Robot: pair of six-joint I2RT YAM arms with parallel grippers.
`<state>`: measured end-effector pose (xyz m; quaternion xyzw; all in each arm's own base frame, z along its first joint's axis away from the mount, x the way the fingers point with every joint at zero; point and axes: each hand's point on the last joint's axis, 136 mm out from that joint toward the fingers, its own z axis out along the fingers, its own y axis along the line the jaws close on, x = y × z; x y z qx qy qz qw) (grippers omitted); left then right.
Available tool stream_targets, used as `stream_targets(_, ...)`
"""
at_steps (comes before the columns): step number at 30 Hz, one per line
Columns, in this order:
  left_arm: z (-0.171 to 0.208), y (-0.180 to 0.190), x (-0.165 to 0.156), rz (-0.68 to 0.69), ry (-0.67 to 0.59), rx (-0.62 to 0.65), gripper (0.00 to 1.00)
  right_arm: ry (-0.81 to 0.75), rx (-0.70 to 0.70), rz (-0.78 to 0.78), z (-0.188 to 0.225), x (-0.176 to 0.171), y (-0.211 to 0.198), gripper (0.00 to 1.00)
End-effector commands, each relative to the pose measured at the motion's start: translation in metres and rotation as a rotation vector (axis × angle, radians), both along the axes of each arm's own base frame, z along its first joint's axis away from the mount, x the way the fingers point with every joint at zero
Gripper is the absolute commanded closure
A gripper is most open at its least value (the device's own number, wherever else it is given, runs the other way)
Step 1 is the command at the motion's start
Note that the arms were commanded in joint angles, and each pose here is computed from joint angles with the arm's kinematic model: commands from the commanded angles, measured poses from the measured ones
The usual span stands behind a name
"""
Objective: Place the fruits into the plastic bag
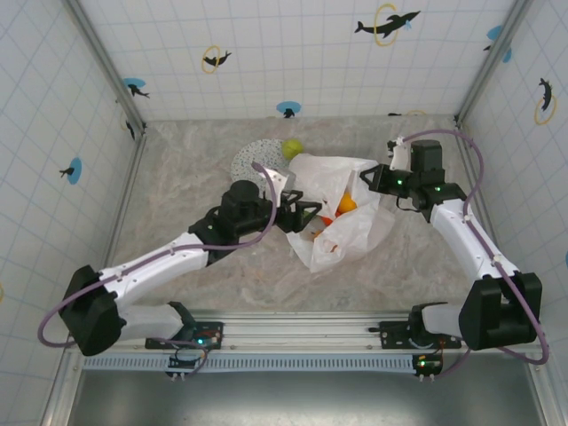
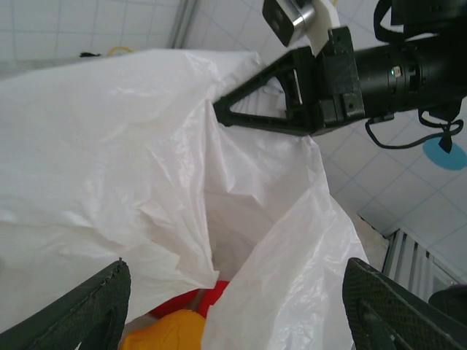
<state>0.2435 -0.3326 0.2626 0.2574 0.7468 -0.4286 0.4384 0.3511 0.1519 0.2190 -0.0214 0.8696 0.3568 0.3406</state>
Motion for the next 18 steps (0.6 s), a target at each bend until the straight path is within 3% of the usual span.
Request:
stream_targets(1, 0.004, 0.027, 0.014, 0.109, -0.005, -0.014, 0.22, -0.001, -0.021, -0.015, -0.003, 0.003, -0.008, 1.0)
stream_targets(10, -0.026, 0.1, 0.094, 0.44, 0.101, 0.031, 0.18, 0.001, -0.055, -0.11, -0.005, 0.008, -0.046, 1.0)
stream_targets(18, -0.081, 0.107, 0.166, 0.553, 0.17, 0.202, 0.15, 0.0, -0.021, -0.119, -0.003, 0.006, -0.05, 1.0)
